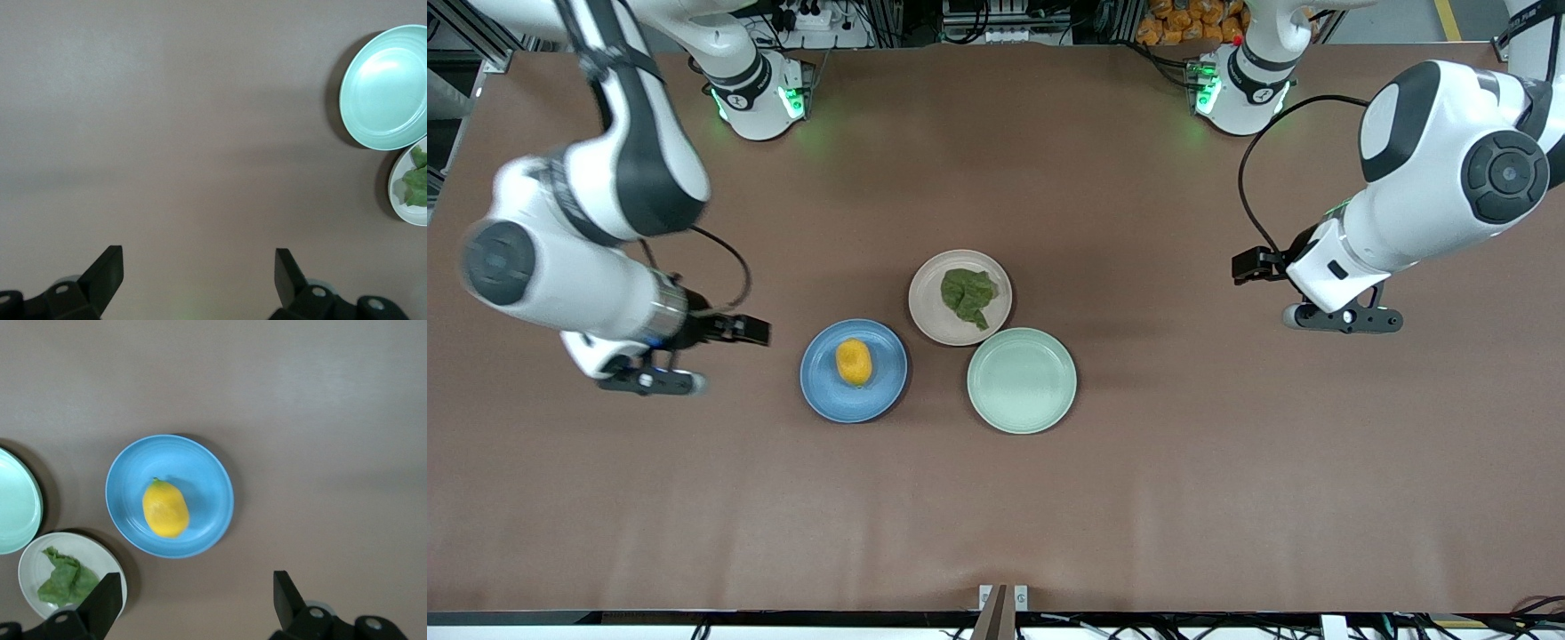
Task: Pick lemon and lettuce from blue and beige plates
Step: 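Move the right gripper over the lemon on the blue plate, then grasp the lemon with the right gripper while the left gripper approaches, then lift the lemon with the right gripper while the left gripper reaches lettuce, then grasp the lettuce leaf on the beige plate with the left gripper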
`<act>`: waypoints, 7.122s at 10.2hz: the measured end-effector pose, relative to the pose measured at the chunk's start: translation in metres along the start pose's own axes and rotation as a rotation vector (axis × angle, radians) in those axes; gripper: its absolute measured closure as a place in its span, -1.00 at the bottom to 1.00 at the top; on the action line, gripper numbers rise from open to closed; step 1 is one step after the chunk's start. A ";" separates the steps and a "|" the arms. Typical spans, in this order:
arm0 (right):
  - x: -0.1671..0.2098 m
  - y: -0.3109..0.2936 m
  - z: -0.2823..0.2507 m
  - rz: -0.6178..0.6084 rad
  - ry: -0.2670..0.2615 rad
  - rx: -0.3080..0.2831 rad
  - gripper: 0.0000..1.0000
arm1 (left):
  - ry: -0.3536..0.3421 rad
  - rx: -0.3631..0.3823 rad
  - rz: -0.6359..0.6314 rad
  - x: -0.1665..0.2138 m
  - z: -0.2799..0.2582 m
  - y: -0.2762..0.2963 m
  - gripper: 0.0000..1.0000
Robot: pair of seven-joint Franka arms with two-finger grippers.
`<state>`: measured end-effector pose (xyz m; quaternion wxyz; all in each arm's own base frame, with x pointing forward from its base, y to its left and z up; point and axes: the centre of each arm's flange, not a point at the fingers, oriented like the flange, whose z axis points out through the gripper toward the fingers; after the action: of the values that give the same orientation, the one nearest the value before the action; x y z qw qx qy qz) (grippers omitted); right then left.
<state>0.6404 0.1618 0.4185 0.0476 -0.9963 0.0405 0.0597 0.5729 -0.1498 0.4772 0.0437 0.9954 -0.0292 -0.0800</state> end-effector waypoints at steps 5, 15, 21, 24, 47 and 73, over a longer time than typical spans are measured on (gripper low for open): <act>0.021 -0.035 0.107 -0.030 -0.007 -0.008 -1.00 | -0.021 0.000 -0.003 0.008 0.017 -0.001 -1.00; -0.003 -0.049 0.203 -0.062 0.044 -0.009 -1.00 | -0.024 0.000 -0.059 0.022 0.058 0.036 -1.00; -0.013 -0.061 0.239 -0.053 0.069 -0.005 -1.00 | -0.017 0.005 -0.111 0.023 0.091 0.087 -1.00; -0.017 -0.061 0.253 -0.054 0.058 -0.012 -1.00 | -0.032 0.015 -0.128 0.017 0.102 0.107 -1.00; 0.045 0.022 0.148 -0.105 -0.067 -0.040 -0.14 | 0.013 0.036 -0.247 0.015 0.155 0.184 -1.00; -0.001 0.225 0.223 -0.206 0.100 -0.101 -0.14 | 0.181 -0.005 -0.279 -0.064 0.348 0.405 -1.00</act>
<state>0.5938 -0.0391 0.1782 0.0012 -0.9980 -0.0626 0.0066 0.4322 -0.5773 0.1817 0.0368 0.9928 0.1137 0.0046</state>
